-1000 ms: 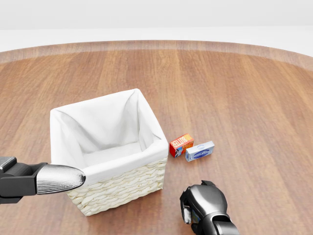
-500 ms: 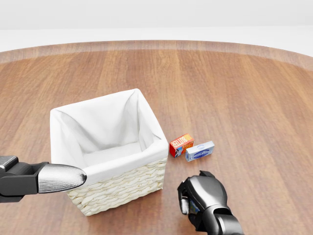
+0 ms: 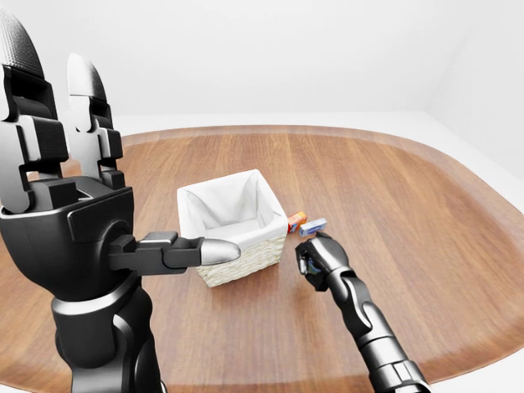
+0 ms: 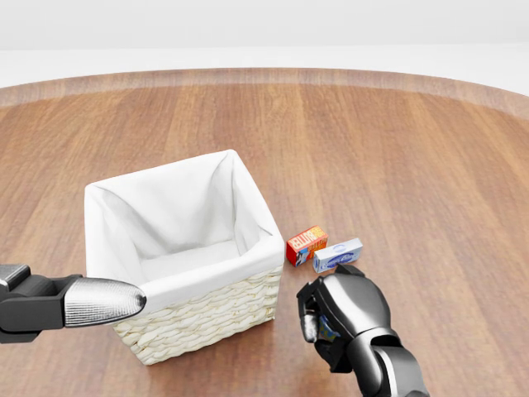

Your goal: Pick up the alphabet soup and put it in the basket.

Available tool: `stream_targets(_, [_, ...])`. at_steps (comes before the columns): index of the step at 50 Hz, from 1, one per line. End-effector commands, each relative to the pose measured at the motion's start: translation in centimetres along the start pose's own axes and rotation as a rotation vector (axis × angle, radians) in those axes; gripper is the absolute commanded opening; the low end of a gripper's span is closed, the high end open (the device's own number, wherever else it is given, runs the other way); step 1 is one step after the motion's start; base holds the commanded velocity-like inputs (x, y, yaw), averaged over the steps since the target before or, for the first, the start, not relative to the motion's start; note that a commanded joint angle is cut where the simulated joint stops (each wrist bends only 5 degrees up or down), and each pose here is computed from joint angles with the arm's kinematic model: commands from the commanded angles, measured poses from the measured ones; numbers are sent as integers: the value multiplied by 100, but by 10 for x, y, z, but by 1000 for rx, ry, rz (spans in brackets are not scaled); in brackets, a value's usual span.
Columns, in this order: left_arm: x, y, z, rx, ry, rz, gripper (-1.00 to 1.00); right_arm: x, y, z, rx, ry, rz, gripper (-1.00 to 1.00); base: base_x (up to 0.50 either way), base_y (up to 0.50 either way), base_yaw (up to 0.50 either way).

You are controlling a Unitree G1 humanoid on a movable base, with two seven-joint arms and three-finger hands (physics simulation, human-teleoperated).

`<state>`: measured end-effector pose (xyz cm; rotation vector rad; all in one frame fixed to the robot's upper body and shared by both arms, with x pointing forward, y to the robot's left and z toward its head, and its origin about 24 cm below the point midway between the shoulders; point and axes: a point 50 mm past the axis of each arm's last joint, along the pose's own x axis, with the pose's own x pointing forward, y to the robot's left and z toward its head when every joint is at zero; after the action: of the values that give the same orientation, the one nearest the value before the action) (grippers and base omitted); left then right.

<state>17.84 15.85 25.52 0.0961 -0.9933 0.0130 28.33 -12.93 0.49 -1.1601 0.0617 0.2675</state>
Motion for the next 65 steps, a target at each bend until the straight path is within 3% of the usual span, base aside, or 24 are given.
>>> stream_targets(1, [-1,0,-1,6,5,-2,100,-3,-20,6,44,-27,-64,-92,0,0,0])
stream_targets(23, [0,0,-2,7,9,-1,100,-6,-46,22,38,-90,-122,-91,0,0,0])
stream_targets(48, [0,0,-1,5,6,1,100,-9,-102,39,82,-107,-195,-91,0,0,0])
stream_targets(55, [-1,-1,-3,14,20,-4,100,-14,-129,57,54,-186,-229,-91,0,0,0])
stream_targets(65, [-1,-1,-5,12,26,-8,100,-17,-138,64,46,-219,-242,-91,0,0,0])
